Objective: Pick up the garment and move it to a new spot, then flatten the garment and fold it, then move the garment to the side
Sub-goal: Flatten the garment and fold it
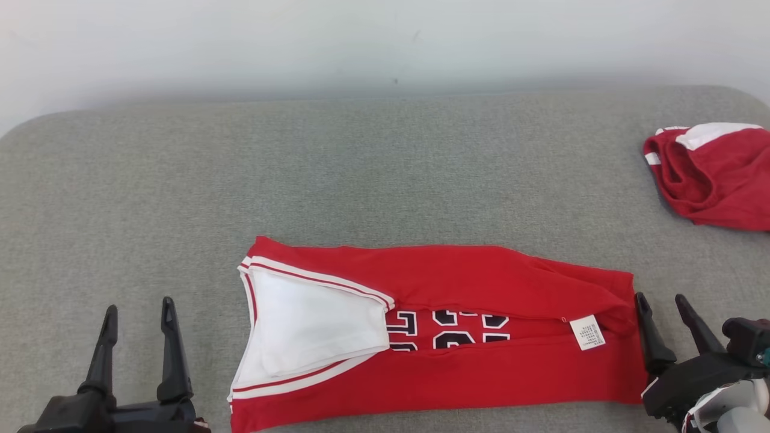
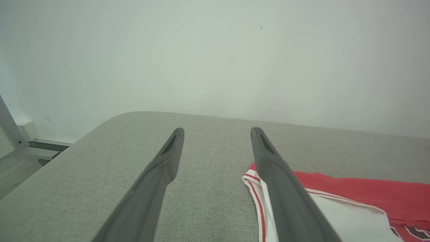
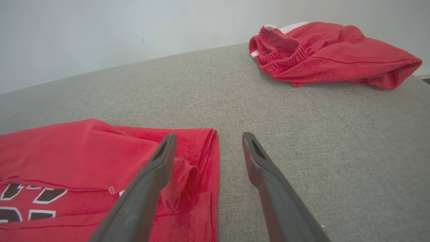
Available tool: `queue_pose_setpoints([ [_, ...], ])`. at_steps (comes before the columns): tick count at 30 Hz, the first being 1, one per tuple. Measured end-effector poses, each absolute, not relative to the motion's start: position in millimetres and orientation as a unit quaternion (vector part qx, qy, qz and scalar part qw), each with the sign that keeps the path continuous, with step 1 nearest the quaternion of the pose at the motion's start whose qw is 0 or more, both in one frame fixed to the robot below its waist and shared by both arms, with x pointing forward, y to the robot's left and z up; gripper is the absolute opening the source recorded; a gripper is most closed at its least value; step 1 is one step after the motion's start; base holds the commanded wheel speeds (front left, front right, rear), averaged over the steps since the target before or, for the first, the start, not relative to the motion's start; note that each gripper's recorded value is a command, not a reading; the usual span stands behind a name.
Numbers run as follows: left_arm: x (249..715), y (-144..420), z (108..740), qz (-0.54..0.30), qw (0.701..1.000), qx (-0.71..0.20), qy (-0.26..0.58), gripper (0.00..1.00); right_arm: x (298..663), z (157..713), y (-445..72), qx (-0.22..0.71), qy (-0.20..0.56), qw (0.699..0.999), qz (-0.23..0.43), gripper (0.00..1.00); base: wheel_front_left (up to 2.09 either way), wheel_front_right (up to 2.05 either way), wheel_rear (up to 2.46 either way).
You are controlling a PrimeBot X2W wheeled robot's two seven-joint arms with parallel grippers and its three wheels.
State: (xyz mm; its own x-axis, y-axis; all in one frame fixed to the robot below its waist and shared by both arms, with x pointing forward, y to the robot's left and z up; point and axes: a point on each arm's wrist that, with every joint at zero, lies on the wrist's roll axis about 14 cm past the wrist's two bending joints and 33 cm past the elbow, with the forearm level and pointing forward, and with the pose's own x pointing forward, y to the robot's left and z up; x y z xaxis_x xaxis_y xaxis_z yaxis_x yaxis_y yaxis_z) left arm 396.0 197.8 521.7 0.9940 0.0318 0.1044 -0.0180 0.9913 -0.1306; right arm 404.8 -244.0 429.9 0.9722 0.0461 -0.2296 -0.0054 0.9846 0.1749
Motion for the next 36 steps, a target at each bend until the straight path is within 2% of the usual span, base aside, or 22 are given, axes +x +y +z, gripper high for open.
queue_pose_setpoints([
  [17,372.5,214.7,506.3,0.039,0.997,-0.051,-0.041,1.00,400.2,378.4,-224.0,0.110,0.232,0.966,0.007,1.00,0.00,0.00,0.00],
  [18,372.1,214.7,505.6,0.038,0.997,-0.050,-0.040,1.00,401.1,377.6,-223.3,0.111,0.234,0.966,0.007,0.74,0.00,0.00,0.00],
  [19,371.6,214.9,505.0,0.039,0.997,-0.051,-0.040,1.00,402.2,377.7,-222.6,0.110,0.234,0.966,0.008,0.30,0.00,0.00,0.00],
  [20,371.3,214.7,504.2,0.038,0.997,-0.051,-0.039,1.00,403.1,377.5,-221.5,0.110,0.234,0.966,0.010,0.00,0.00,0.00,0.00],
  [28,371.5,214.6,504.0,0.039,0.997,-0.053,-0.041,1.00,404.5,382.1,-228.5,0.115,0.220,0.969,0.001,0.00,0.00,0.00,0.00],
  [36,371.6,209.8,506.4,0.031,0.997,-0.051,-0.045,1.00,405.2,411.5,-299.6,0.071,0.179,0.980,-0.055,0.00,0.00,0.00,0.00],
])
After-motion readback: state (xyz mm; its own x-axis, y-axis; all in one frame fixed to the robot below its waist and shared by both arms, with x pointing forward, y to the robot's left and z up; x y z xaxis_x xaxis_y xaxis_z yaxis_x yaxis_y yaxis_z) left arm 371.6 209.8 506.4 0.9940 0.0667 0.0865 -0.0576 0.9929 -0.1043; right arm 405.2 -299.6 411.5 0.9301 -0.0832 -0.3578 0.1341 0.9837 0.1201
